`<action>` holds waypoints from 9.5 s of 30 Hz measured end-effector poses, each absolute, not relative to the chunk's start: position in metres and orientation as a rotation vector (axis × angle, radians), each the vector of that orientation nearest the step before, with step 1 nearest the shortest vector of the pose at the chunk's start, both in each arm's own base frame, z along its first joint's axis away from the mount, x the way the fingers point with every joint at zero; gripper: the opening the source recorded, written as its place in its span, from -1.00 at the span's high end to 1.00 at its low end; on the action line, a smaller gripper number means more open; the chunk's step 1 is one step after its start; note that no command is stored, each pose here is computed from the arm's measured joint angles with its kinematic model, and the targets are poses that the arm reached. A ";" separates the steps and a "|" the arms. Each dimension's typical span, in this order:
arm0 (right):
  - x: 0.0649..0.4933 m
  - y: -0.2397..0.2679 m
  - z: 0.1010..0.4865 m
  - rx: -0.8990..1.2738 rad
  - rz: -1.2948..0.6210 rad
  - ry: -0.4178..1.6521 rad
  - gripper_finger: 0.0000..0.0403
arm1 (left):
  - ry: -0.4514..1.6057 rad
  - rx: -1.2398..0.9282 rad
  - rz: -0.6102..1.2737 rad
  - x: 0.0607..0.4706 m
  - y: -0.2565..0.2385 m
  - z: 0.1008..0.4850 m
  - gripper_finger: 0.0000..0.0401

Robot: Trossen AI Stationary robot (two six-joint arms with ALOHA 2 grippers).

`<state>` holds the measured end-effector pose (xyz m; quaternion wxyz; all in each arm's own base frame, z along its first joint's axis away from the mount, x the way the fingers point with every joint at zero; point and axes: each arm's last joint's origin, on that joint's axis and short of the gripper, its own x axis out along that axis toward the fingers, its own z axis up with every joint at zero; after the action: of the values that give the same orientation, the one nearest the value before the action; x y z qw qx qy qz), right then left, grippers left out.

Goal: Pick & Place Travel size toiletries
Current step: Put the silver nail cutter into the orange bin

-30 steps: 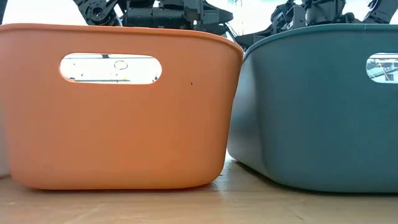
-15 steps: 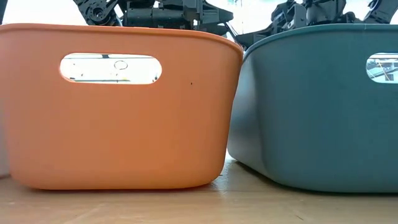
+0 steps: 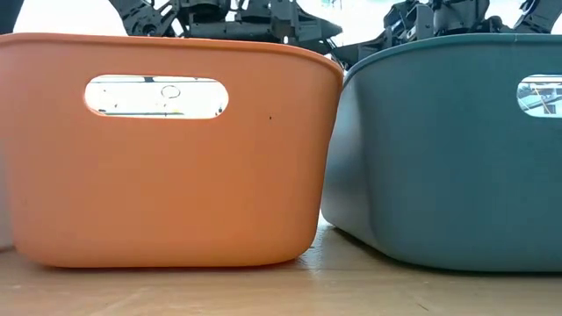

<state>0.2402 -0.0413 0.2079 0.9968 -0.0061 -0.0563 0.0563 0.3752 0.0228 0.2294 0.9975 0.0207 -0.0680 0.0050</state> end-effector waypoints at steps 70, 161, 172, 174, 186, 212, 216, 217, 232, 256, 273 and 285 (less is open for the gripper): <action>0.190 -0.043 0.232 0.082 -0.140 0.090 -0.31 | 0.667 -0.725 -0.152 0.284 -0.090 0.176 0.85; 0.350 -0.142 0.133 0.059 -0.145 0.939 0.75 | 0.273 -0.249 0.189 0.229 0.028 0.198 0.00; 0.331 -0.121 0.216 0.027 -0.065 0.676 0.99 | 0.277 -0.272 0.210 0.228 0.029 0.197 0.00; 0.326 -0.119 0.220 0.019 -0.072 0.644 1.00 | 0.276 -0.272 0.209 0.228 0.029 0.197 0.00; 0.338 -0.122 0.158 0.004 -0.232 0.658 0.03 | 0.271 -0.272 0.208 0.229 0.029 0.198 0.00; 0.345 -0.136 0.096 0.089 -0.253 0.868 0.91 | 0.277 -0.272 0.208 0.228 0.028 0.197 0.00; 0.345 -0.135 0.105 0.101 -0.213 0.835 0.94 | 0.276 -0.277 0.209 0.228 0.028 0.197 0.00; 0.344 -0.134 0.110 0.104 -0.213 0.826 0.95 | 0.277 -0.280 0.210 0.228 0.029 0.197 0.00; 0.297 -0.089 0.203 0.037 0.044 0.010 0.95 | 0.166 -0.219 0.191 0.231 0.029 0.208 0.00; 0.266 -0.051 0.199 0.008 0.131 -0.277 0.95 | -0.281 0.007 -0.028 0.343 0.024 0.228 0.00; 0.266 -0.051 0.199 0.001 0.156 -0.277 0.95 | -0.210 0.017 -0.031 0.367 0.025 0.226 0.00; 0.266 -0.050 0.197 -0.002 0.161 -0.257 0.95 | -0.205 0.022 -0.053 0.367 0.026 0.226 0.84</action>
<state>0.2662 -0.0505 0.1972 0.9885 -0.0008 -0.1282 0.0804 0.3670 0.0258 0.2258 0.9943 0.0107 -0.1025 -0.0266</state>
